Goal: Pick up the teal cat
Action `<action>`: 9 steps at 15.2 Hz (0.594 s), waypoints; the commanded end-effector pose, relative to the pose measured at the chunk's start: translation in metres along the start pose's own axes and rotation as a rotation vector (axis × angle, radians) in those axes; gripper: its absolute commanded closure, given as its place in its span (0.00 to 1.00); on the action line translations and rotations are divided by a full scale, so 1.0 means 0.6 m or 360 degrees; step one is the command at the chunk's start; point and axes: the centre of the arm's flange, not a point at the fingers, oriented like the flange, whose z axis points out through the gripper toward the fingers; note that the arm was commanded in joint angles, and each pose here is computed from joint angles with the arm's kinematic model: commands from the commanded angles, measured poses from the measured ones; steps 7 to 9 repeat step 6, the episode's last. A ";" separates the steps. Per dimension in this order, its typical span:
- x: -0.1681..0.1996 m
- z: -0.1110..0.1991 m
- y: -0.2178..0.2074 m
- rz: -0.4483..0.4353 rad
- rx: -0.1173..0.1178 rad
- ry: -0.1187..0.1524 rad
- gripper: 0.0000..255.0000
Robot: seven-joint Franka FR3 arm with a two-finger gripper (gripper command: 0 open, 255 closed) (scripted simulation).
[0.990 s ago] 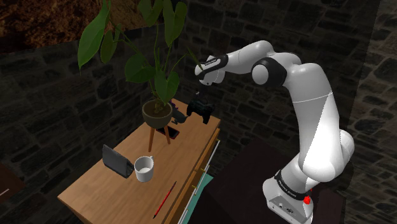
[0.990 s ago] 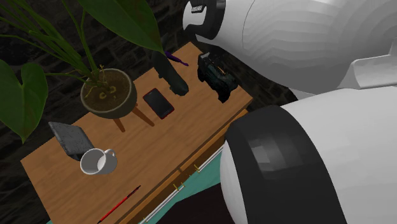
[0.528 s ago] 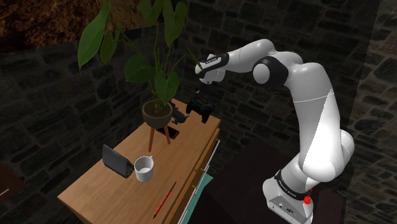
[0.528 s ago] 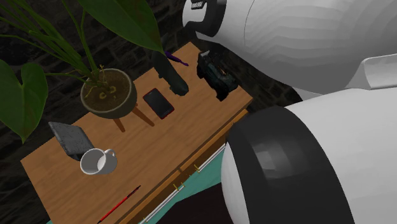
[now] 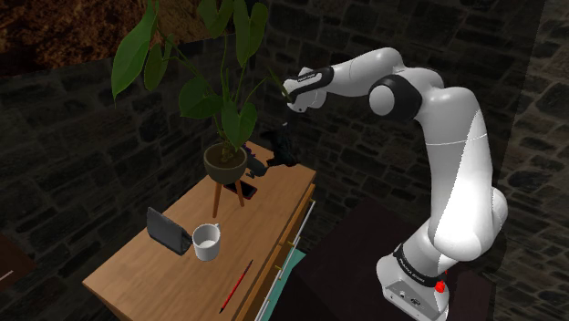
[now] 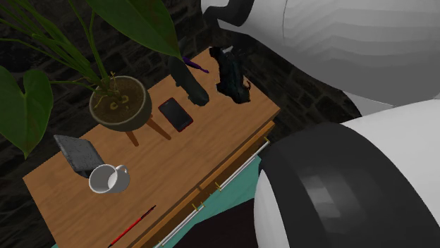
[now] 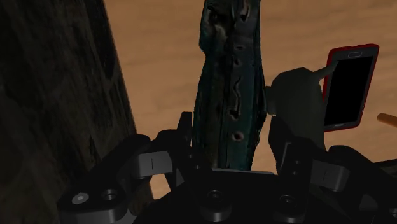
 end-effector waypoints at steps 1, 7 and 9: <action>0.001 -0.018 -0.004 -0.0001 -0.0001 0.0002 1.00; 0.003 -0.045 -0.009 -0.0001 -0.0001 0.0002 1.00; 0.003 -0.045 -0.009 -0.0001 -0.0001 0.0002 1.00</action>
